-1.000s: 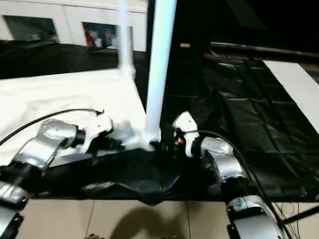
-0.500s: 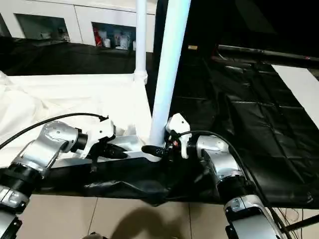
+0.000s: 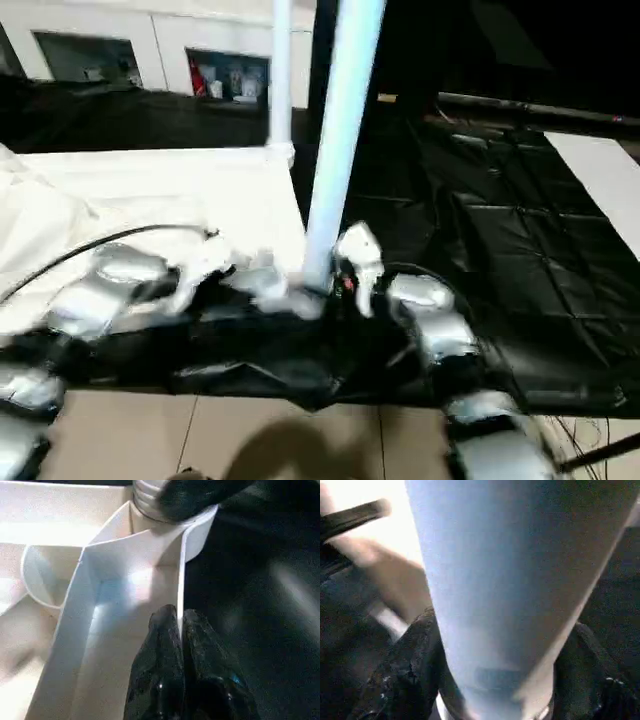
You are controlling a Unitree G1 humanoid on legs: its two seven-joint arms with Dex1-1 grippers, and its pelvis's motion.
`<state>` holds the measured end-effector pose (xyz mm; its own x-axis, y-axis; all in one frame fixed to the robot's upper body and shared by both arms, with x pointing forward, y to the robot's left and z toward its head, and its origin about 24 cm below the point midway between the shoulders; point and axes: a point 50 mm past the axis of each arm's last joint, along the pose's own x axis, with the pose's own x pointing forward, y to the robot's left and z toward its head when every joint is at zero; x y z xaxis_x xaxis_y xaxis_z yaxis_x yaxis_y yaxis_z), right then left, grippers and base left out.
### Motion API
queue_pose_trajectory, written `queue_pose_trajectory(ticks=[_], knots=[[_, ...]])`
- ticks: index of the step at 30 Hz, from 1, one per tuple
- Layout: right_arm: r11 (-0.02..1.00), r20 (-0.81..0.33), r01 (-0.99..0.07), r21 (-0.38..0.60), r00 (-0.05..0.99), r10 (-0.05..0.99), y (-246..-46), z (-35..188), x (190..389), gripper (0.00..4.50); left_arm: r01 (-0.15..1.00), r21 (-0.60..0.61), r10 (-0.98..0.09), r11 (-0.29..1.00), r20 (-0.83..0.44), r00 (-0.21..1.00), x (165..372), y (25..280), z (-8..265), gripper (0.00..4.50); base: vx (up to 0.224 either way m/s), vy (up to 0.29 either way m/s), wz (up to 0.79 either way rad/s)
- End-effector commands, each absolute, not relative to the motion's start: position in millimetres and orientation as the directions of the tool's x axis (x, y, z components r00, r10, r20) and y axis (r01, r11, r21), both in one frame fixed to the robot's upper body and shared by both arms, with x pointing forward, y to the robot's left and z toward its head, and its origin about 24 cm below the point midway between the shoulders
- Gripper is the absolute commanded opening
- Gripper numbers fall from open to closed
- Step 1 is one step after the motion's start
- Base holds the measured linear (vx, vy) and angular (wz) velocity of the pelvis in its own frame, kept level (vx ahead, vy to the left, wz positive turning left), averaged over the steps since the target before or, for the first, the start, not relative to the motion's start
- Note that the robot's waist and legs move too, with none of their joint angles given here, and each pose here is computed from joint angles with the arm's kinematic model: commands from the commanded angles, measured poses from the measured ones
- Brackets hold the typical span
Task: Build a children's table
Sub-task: Rotate leg to tighten
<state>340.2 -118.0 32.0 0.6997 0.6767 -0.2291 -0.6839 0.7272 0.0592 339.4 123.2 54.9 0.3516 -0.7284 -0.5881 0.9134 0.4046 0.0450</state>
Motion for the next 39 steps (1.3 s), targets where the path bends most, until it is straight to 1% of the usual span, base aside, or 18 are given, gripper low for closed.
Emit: queue_pose_trajectory(ticks=[1, 2, 3, 8, 11, 14, 16, 18, 21, 22, 23, 25, 28, 29, 31, 32, 34, 39], knots=[[0.829, -0.305, -0.557, 0.054, 0.781, 0.545, -128.8, 17.3, 341.0, 2.64, 0.799, 0.015, -0.643, 0.601, -0.584, 0.495, 344.5, 129.9, 39.7, 0.00, 0.000, 0.000, 0.00], [0.870, -0.313, -0.491, 0.050, 0.819, 0.480, -126.6, 16.4, 344.4, 2.64, 0.764, 0.006, -0.622, 0.645, -0.576, 0.530, 348.0, 125.7, 39.0, 0.00, 0.000, 0.000, 0.00], [0.923, -0.324, -0.378, 0.069, 0.867, 0.379, -121.2, 16.0, 349.9, 2.64, 0.702, 0.012, -0.573, 0.712, -0.567, 0.591, 354.0, 118.7, 38.8, 0.00, 0.000, 0.000, 0.00], [0.967, -0.335, -0.246, 0.061, 0.908, 0.252, -104.9, 21.1, 358.3, 2.64, 0.634, 0.026, -0.522, 0.773, -0.543, 0.658, 362.6, 104.2, 43.1, 0.00, 0.000, 0.000, 0.00], [0.961, -0.329, -0.266, 0.082, 0.902, 0.278, -94.8, 22.6, 358.8, 2.64, 0.640, 0.036, -0.523, 0.767, -0.541, 0.658, 363.5, 100.5, 44.5, 0.00, 0.000, 0.000, 0.00], [0.902, -0.247, -0.405, 0.150, 0.868, 0.431, -78.8, 29.1, 356.6, 2.64, 0.694, 0.069, -0.551, 0.716, -0.555, 0.623, 361.9, 99.9, 43.9, 0.00, 0.000, 0.000, 0.00], [0.886, -0.220, -0.434, 0.164, 0.859, 0.462, -78.4, 31.4, 356.1, 3.20, 0.710, 0.068, -0.563, 0.701, -0.559, 0.609, 360.7, 100.9, 43.5, 0.00, 0.000, 0.000, 0.00], [0.845, -0.168, -0.512, 0.153, 0.829, 0.533, -85.8, 38.1, 355.4, 3.36, 0.788, 0.066, -0.622, 0.612, -0.575, 0.532, 354.1, 105.3, 42.3, 0.00, 0.000, 0.000, 0.00], [0.805, -0.148, -0.579, 0.133, 0.791, 0.593, -97.3, 43.3, 354.4, 3.57, 0.817, 0.040, -0.633, 0.576, -0.611, 0.476, 348.2, 113.6, 38.6, 0.00, 0.000, 0.000, 0.00], [0.787, -0.149, -0.603, 0.132, 0.773, 0.617, -100.0, 44.1, 353.4, 3.76, 0.826, 0.038, -0.639, 0.562, -0.614, 0.463, 346.9, 115.4, 38.4, 0.00, 0.000, 0.000, 0.00], [0.727, -0.161, -0.675, 0.124, 0.709, 0.686, -108.0, 46.0, 349.4, 3.76, 0.849, 0.029, -0.655, 0.528, -0.623, 0.429, 343.2, 121.1, 37.9, 0.00, 0.000, 0.000, 0.00], [0.697, -0.169, -0.707, 0.120, 0.678, 0.716, -111.4, 46.5, 347.3, 3.91, 0.856, 0.024, -0.660, 0.516, -0.626, 0.415, 341.7, 123.6, 37.7, 0.00, 0.000, 0.000, 0.00], [0.536, -0.240, -0.843, 0.045, 0.512, 0.825, -131.0, 45.7, 332.6, 3.91, 0.929, 0.012, -0.721, 0.370, -0.627, 0.295, 330.4, 134.6, 41.9, 0.00, 0.000, 0.000, 0.00], [0.515, -0.251, -0.856, 0.038, 0.491, 0.834, -133.4, 45.5, 330.7, 3.91, 0.937, 0.005, -0.728, 0.350, -0.628, 0.275, 328.5, 135.9, 42.5, 0.00, 0.000, 0.000, 0.00], [0.437, -0.283, -0.898, 0.047, 0.408, 0.868, -139.8, 45.2, 323.5, 3.91, 0.969, -0.020, -0.763, 0.246, -0.621, 0.181, 318.7, 139.9, 47.4, 0.00, 0.000, 0.000, 0.00], [0.437, -0.283, -0.898, 0.047, 0.408, 0.868, -139.8, 45.2, 323.5, 3.91, 0.969, -0.020, -0.763, 0.246, -0.621, 0.181, 318.7, 139.9, 47.4, 0.00, 0.000, 0.000, 0.00], [0.369, -0.301, -0.927, 0.070, 0.333, 0.894, -139.1, 43.4, 316.9, 3.91, 0.984, -0.023, -0.780, 0.174, -0.614, 0.124, 313.3, 139.9, 51.4, 0.00, 0.000, 0.000, 0.00], [0.339, -0.331, -0.939, 0.062, 0.301, 0.894, -137.0, 40.9, 314.2, 3.91, 0.990, -0.044, -0.798, 0.134, -0.597, 0.082, 309.1, 137.5, 55.4, 0.00, 0.000, 0.000, 0.00]])
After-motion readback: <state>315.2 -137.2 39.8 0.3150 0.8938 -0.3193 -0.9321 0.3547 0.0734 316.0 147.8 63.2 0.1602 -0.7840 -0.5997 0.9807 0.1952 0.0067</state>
